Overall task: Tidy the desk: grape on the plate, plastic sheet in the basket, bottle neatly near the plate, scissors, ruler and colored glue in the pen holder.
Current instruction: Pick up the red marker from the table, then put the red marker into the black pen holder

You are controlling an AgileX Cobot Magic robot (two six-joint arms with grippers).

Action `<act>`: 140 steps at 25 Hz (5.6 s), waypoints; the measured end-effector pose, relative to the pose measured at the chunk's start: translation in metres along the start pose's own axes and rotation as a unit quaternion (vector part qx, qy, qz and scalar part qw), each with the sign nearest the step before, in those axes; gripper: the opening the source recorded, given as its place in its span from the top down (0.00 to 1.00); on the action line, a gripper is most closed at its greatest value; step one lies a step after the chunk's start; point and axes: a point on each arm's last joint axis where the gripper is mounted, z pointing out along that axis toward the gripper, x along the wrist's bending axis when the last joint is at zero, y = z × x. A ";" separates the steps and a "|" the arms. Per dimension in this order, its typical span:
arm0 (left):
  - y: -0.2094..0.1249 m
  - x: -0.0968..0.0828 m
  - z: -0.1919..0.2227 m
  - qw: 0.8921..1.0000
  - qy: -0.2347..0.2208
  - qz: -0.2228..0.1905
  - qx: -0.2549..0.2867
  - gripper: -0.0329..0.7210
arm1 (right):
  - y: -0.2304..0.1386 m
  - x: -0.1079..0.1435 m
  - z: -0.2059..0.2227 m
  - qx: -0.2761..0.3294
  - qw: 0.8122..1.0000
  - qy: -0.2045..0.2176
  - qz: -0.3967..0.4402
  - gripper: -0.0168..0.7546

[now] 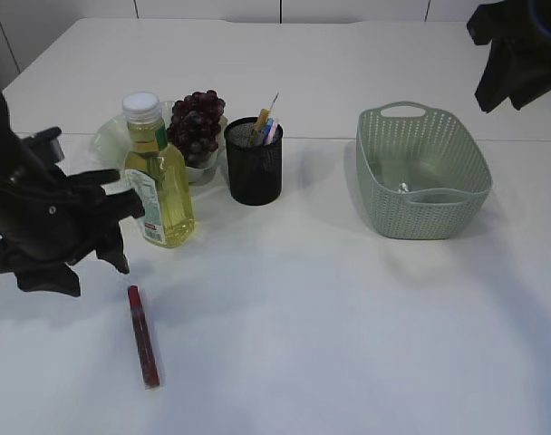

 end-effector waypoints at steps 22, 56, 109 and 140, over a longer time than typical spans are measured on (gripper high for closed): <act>-0.023 -0.011 0.077 0.998 0.043 0.015 0.046 0.44 | 0.000 0.000 0.000 0.001 1.000 0.000 0.001 0.60; -0.026 -0.006 0.087 0.996 0.067 0.016 0.062 0.82 | 0.000 0.001 0.000 0.000 1.000 0.006 0.004 0.60; 0.070 -0.147 -0.031 0.821 -0.313 0.270 -0.393 0.83 | 0.000 0.001 0.000 0.000 1.000 0.006 0.003 0.60; 0.109 -0.152 0.046 0.806 -0.246 0.363 -0.399 0.82 | -0.016 -0.001 0.023 0.050 0.999 0.008 0.009 0.60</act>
